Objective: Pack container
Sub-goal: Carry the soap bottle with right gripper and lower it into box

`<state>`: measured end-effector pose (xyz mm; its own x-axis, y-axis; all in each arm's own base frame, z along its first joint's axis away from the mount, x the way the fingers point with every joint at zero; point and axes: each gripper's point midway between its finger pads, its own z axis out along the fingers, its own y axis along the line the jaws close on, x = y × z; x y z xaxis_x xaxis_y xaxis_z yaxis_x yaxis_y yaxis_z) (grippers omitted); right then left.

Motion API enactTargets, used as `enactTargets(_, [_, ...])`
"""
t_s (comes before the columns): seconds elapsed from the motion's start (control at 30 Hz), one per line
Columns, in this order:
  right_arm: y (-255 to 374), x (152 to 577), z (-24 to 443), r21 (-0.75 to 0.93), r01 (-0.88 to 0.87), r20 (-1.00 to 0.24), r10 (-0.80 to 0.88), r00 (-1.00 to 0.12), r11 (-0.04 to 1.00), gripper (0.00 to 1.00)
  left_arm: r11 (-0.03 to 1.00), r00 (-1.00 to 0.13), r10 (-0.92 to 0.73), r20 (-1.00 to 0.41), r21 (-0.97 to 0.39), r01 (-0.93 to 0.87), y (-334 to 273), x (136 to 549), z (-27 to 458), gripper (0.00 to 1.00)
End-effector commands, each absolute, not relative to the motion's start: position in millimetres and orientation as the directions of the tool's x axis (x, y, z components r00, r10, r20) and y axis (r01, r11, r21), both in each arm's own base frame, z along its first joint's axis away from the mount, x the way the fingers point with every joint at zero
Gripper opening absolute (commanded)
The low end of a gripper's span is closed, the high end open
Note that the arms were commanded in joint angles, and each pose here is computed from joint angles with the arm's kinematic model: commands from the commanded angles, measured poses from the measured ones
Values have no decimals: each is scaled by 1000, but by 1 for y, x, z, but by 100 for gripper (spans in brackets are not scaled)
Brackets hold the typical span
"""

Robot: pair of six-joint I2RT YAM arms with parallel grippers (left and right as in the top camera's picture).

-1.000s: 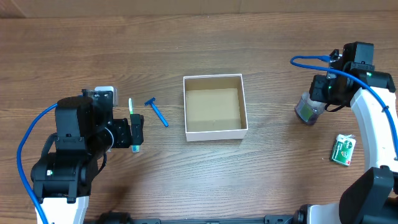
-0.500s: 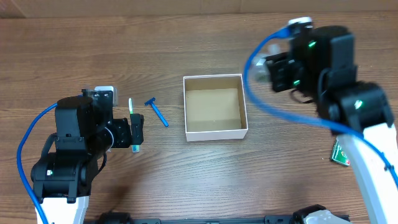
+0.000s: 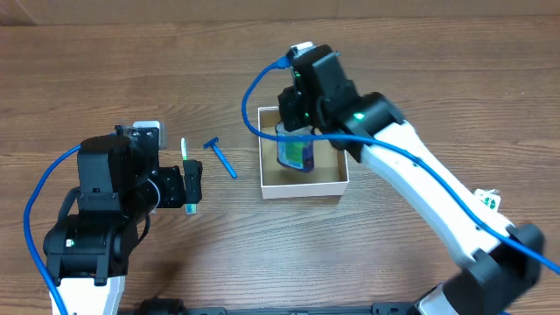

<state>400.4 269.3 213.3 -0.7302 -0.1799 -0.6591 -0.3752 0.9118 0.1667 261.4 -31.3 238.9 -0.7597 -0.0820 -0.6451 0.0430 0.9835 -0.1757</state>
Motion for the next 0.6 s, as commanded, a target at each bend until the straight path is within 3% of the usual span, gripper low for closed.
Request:
enactTargets(0.0, [276,416,217,199,-341,-684,-120,-720,919,4,984,-742,-74,-666,-168,52,-30,264,249,100])
enactTargets(0.57, [272,458,210,162,-279,-765,-58,-641,946,5,984,-742,-74,-666,-168,52,-30,264,249,100])
